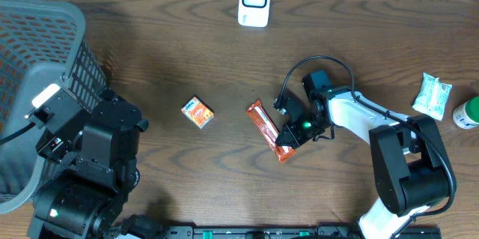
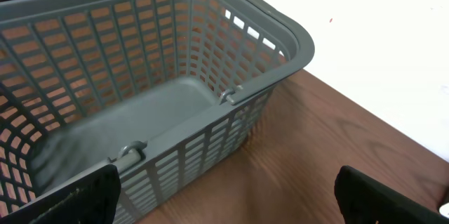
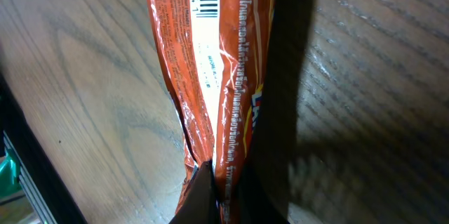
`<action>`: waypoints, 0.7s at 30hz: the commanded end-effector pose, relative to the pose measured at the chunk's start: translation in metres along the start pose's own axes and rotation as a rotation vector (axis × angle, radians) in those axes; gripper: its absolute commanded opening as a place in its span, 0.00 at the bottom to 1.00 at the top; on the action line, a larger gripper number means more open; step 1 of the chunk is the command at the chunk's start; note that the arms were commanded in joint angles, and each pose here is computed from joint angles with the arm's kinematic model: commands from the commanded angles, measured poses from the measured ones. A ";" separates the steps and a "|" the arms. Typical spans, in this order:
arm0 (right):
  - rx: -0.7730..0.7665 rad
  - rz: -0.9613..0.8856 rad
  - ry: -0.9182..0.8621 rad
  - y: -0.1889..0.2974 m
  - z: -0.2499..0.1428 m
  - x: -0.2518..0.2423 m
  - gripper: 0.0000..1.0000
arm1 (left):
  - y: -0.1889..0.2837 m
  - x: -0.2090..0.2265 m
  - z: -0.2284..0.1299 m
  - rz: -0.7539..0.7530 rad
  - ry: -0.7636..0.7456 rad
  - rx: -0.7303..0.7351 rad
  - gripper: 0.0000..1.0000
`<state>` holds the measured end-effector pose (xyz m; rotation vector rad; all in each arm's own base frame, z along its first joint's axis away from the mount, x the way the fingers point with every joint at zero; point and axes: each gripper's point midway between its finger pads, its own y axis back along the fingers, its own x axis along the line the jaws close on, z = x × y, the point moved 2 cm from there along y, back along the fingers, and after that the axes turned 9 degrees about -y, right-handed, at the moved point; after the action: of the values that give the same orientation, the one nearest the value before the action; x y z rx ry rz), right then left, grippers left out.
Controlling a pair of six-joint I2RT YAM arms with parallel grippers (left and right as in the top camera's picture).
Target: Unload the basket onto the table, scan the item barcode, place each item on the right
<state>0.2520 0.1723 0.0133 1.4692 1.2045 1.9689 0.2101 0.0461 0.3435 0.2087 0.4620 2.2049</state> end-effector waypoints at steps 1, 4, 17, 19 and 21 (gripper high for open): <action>0.040 -0.101 -0.031 -0.007 -0.005 -0.018 0.01 | 0.002 0.003 0.005 0.007 0.017 -0.012 0.98; -0.030 -0.051 0.013 0.013 0.025 0.002 0.01 | 0.002 0.003 0.005 0.007 0.017 -0.012 0.98; -0.321 0.038 0.405 0.141 0.046 0.113 0.01 | 0.002 0.003 0.005 0.007 0.017 -0.012 0.98; -0.334 0.025 0.438 0.154 0.034 0.122 0.01 | 0.002 0.003 0.005 0.007 0.017 -0.012 0.98; -0.352 0.000 0.456 0.164 0.027 0.127 0.01 | 0.002 0.003 0.005 0.007 0.017 -0.012 0.98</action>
<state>0.2667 0.1874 0.2003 1.0030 0.9626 2.3698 0.2101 0.0461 0.3435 0.2087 0.4620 2.2049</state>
